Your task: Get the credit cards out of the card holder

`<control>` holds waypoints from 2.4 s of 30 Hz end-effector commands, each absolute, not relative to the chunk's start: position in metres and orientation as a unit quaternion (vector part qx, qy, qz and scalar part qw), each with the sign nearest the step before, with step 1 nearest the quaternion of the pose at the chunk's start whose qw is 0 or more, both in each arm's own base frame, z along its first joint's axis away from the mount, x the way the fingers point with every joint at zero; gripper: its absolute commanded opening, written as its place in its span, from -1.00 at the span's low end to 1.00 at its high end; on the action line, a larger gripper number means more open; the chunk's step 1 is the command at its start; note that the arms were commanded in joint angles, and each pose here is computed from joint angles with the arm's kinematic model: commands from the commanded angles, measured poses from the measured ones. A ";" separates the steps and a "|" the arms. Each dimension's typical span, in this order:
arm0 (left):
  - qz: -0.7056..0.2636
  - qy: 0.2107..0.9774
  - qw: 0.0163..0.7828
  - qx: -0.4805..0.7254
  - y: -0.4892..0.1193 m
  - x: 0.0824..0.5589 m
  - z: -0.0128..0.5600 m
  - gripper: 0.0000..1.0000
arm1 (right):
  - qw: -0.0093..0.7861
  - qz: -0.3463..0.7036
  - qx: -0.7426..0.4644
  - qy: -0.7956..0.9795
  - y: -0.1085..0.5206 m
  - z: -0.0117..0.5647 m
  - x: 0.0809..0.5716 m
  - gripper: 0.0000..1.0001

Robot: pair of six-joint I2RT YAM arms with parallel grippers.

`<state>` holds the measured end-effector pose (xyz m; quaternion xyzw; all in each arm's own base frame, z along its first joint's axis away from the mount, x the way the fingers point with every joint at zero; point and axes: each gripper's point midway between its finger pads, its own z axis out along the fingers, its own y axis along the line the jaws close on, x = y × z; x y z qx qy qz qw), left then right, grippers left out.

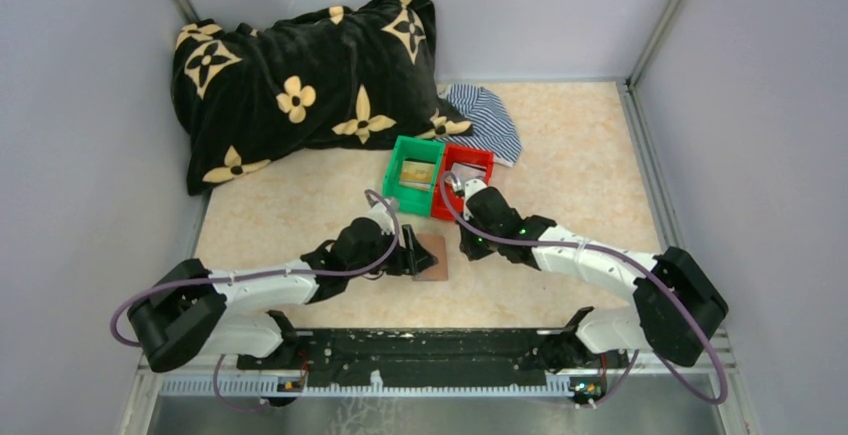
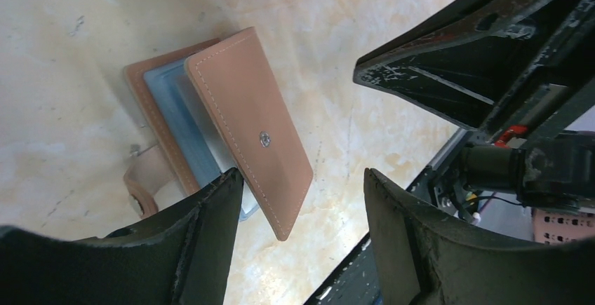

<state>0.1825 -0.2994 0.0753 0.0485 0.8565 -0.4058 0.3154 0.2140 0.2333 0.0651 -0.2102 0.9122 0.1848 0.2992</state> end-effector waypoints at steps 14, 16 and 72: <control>-0.478 0.813 0.315 0.108 -0.360 0.201 0.123 0.49 | 0.389 0.231 -0.166 0.877 0.222 0.144 0.221 -1.00; -0.482 0.814 0.305 0.114 -0.368 0.202 0.118 0.49 | 0.395 0.230 -0.159 0.875 0.216 0.149 0.220 -1.00; -0.406 0.857 0.292 0.122 -0.365 0.212 0.065 0.49 | 0.359 0.241 -0.116 0.894 0.214 0.058 0.219 -1.00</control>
